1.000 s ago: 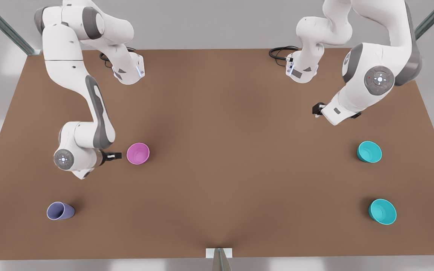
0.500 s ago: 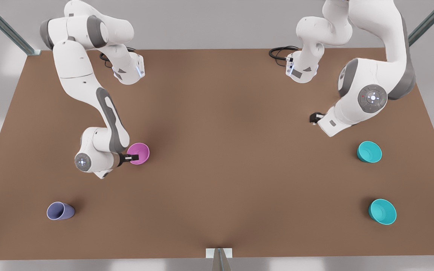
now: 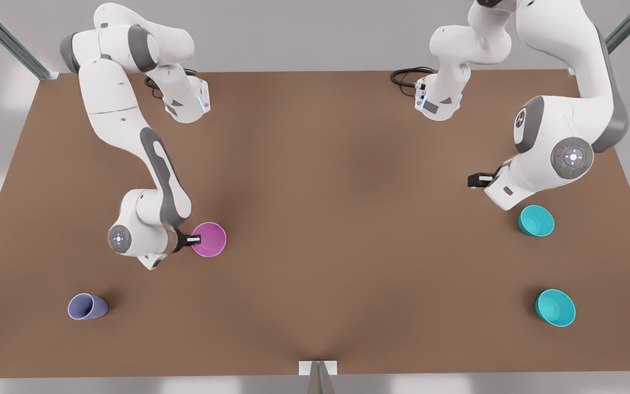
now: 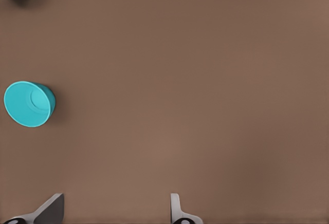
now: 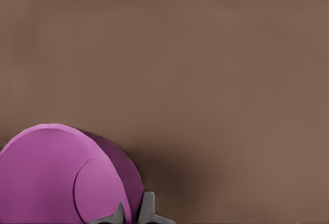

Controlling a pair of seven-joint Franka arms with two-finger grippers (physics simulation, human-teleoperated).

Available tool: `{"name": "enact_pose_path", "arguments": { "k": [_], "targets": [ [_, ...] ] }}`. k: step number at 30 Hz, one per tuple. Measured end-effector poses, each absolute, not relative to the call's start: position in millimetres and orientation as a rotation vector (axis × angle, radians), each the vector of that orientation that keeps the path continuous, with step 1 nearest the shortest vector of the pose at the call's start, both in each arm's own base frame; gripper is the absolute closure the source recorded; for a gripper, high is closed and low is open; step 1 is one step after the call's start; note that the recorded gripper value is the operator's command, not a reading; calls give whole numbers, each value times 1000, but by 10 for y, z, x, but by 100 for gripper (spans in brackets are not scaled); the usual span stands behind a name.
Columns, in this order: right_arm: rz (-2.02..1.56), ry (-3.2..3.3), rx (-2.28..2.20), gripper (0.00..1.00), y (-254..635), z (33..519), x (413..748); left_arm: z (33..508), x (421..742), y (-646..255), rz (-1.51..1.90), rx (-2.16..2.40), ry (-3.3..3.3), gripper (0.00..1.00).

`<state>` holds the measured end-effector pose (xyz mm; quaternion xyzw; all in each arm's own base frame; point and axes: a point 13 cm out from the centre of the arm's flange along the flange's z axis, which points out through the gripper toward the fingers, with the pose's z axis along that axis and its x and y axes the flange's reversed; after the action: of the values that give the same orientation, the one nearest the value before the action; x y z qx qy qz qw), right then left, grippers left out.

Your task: Stack the blue bowl on the pink bowl

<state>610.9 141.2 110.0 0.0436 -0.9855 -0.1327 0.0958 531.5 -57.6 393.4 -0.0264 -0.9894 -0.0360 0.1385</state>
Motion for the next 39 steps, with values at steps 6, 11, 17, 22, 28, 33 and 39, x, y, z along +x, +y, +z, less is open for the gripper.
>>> {"name": "enact_pose_path", "arguments": {
  "k": [6,11,17,22,28,33,39],
  "targets": [
    [-493,-3009,515,79,4216,1762,6203,3933,5304,-580,-106,-77,-2856,0],
    [-428,-3026,481,79,5245,1185,5695,3932,5295,-559,-106,-72,-2852,0],
    [-435,-3084,217,0,5387,803,5743,3932,5291,-570,-107,-74,-2851,0],
    [-439,-3136,5,0,5332,952,5945,3747,5279,-593,-114,-74,-2806,0],
    [-307,-3195,-511,0,2537,2200,7384,2519,5492,1527,82,333,-2739,0],
    [-149,-3166,-677,0,-206,3765,7104,1539,5341,2787,249,433,-2803,0],
    [-24,-3113,-376,0,-184,4596,5971,1018,5400,3156,276,262,-2921,0]
  ]
}}
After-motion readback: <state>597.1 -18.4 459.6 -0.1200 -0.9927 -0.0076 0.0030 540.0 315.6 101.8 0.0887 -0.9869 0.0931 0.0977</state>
